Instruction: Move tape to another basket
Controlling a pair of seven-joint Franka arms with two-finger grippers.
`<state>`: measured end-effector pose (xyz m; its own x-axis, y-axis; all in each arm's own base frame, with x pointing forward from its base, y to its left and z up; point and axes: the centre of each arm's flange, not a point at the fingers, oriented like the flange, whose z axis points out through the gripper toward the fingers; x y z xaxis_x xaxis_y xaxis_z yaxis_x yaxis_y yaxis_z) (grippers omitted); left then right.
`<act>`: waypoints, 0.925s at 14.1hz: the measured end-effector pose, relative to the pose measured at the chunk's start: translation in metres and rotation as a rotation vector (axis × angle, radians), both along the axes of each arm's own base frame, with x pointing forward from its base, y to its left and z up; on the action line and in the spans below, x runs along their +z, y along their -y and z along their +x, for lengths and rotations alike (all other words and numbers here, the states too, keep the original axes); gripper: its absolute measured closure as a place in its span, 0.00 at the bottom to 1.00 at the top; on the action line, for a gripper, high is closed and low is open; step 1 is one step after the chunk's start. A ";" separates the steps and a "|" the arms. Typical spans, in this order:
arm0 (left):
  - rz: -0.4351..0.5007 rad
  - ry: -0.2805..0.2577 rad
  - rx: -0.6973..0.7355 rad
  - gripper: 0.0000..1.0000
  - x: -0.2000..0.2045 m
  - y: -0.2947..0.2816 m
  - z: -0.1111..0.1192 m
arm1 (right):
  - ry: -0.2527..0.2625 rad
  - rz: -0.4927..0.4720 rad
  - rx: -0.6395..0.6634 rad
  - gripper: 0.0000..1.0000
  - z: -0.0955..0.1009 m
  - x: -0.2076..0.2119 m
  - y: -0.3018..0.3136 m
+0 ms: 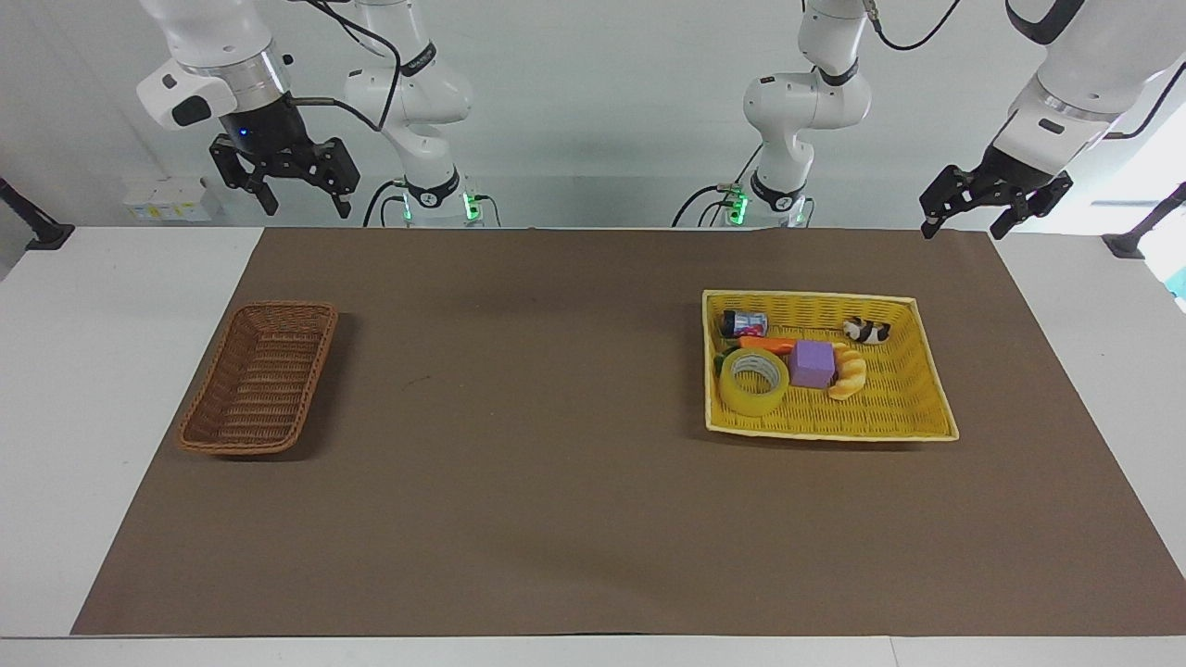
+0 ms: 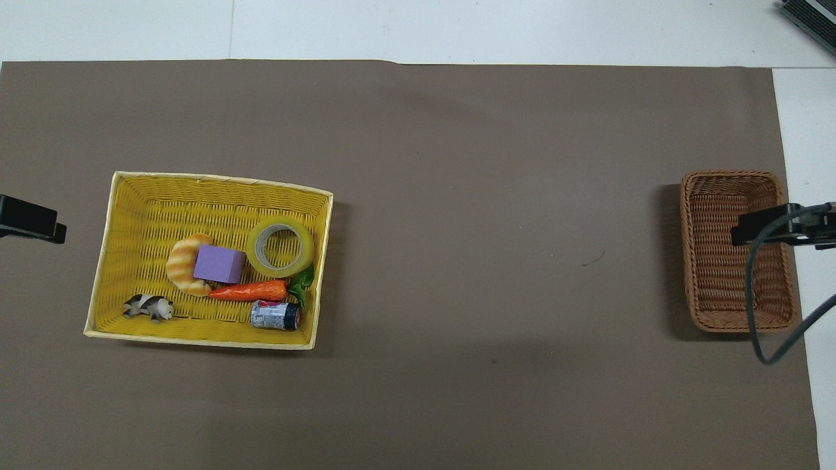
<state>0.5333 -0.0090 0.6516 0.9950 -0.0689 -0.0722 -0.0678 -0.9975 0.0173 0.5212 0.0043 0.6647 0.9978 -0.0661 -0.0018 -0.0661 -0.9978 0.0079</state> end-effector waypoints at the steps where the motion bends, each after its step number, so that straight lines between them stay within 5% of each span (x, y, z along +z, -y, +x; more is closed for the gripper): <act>1: 0.000 -0.002 0.000 0.00 0.000 0.000 0.000 | 0.000 0.000 0.000 0.00 0.000 0.000 0.000; 13: -0.001 0.014 0.006 0.00 0.009 -0.003 -0.006 | -0.002 0.000 0.000 0.00 0.000 -0.001 0.000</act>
<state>0.5276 -0.0058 0.6604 0.9963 -0.0635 -0.0586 -0.0626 -0.9979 0.0171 0.5212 0.0043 0.6637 0.9978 -0.0661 -0.0039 -0.0661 -0.9978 0.0081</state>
